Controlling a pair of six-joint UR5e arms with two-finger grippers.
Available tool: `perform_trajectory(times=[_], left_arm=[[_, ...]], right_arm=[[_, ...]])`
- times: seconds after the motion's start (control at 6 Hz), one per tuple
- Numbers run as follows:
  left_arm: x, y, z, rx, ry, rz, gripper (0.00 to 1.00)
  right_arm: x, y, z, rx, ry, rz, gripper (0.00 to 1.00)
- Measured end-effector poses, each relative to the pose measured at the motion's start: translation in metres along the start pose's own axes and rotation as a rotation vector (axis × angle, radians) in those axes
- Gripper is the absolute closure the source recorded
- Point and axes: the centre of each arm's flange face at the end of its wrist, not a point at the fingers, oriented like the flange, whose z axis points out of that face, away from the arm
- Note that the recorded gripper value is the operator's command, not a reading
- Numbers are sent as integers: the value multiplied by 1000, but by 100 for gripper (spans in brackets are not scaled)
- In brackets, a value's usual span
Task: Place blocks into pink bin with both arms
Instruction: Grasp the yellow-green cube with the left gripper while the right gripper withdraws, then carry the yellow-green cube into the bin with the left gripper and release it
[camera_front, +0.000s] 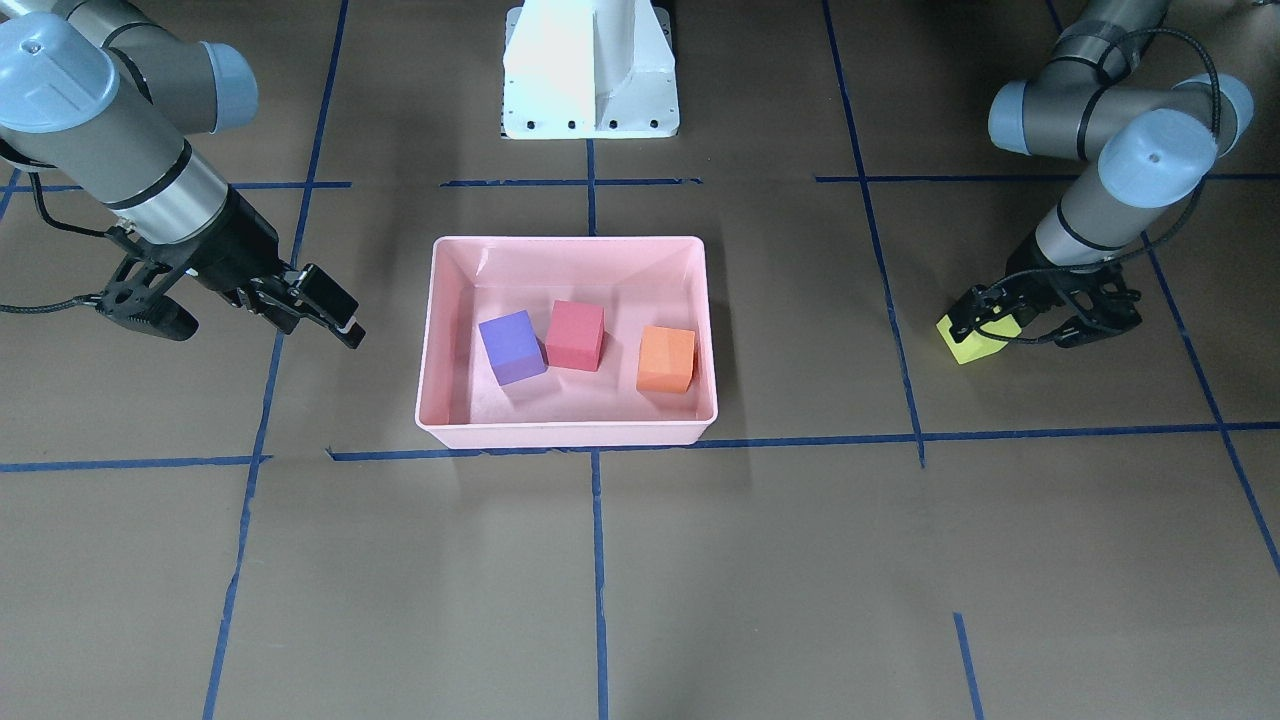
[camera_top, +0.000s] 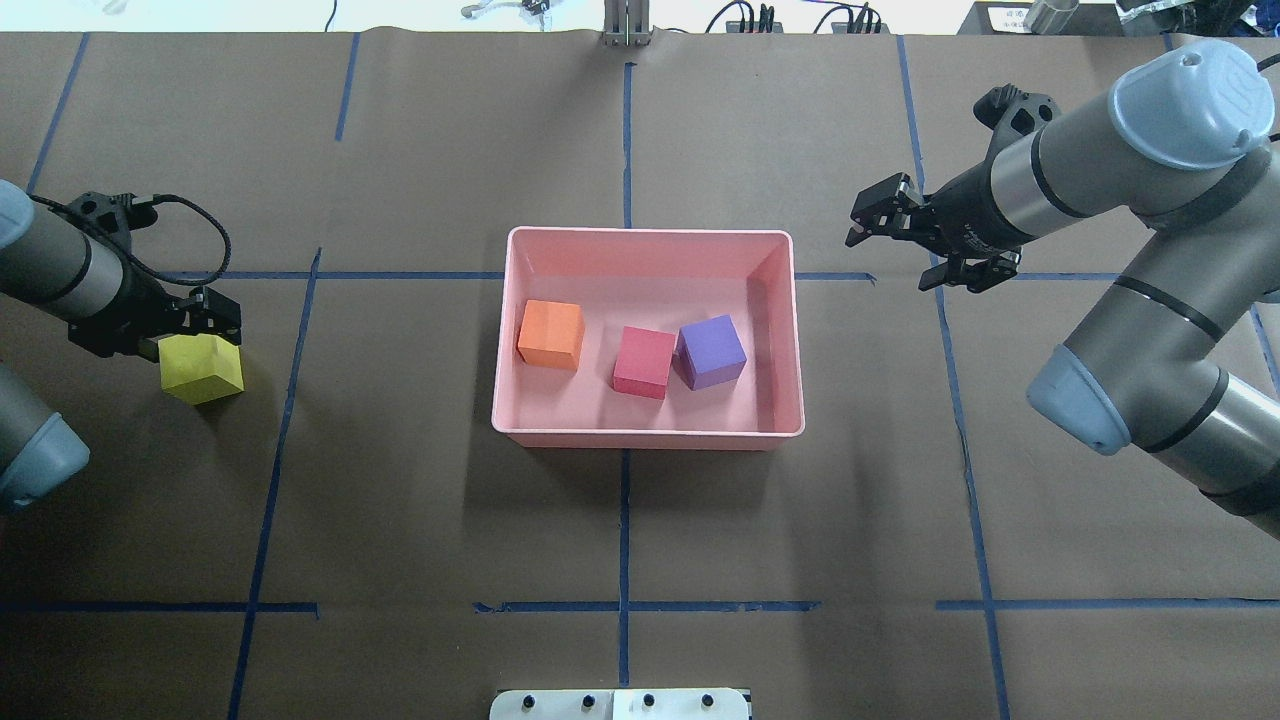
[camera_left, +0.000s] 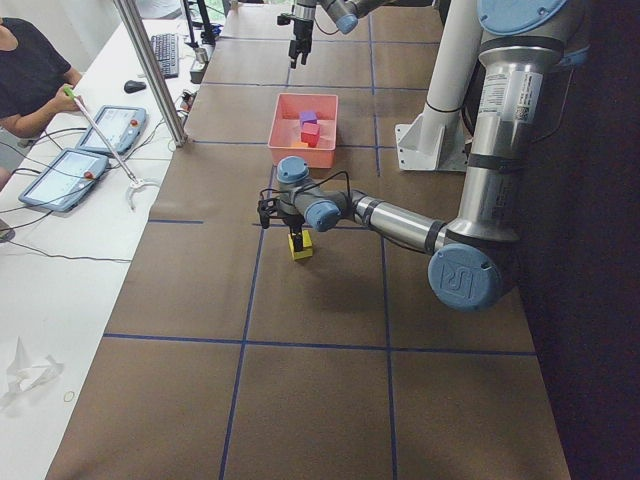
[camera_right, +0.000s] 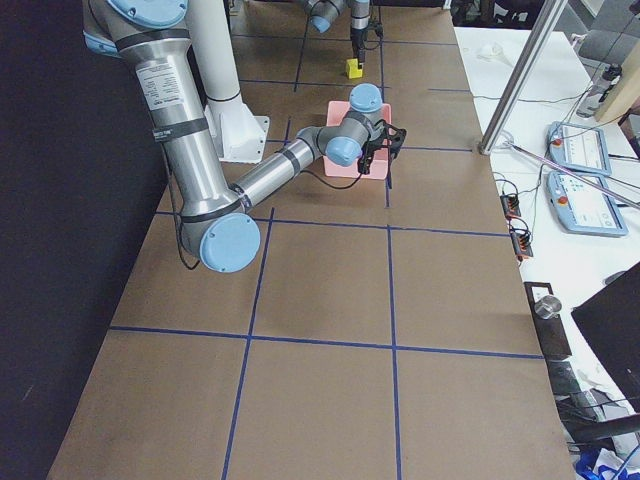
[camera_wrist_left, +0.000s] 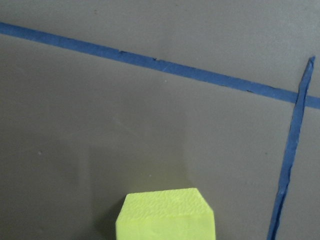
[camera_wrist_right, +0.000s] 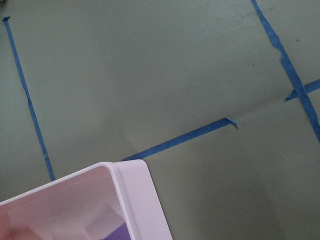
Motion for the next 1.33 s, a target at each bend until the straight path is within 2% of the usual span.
perform_trajectory(times=[0.17,0.33,0.5,0.67,0.83,1.0,1.17,1.33], left_arm=[[6,7,12,-16,-8,15,72],[10,13,18,-27,-13,28,97],[15,16,17,-29,-10,37,100],[30,21,2,-19,22,56,100],[59,30,-30,-3,80,87,100],[111,38,-75,4,154,80,100],[182,47,-121,-5,226,29,98],[245,69,-150,-28,278,13,92]], right_arm=[[1,0,0,0,1,1,0],[3,-1,3,0,8,4,0],[7,-3,6,1,16,8,0],[9,-4,7,2,20,11,0],[12,-7,4,4,21,16,0],[20,-15,0,12,27,12,0],[33,-24,-5,24,39,-8,0],[47,-31,-7,33,53,-28,0]])
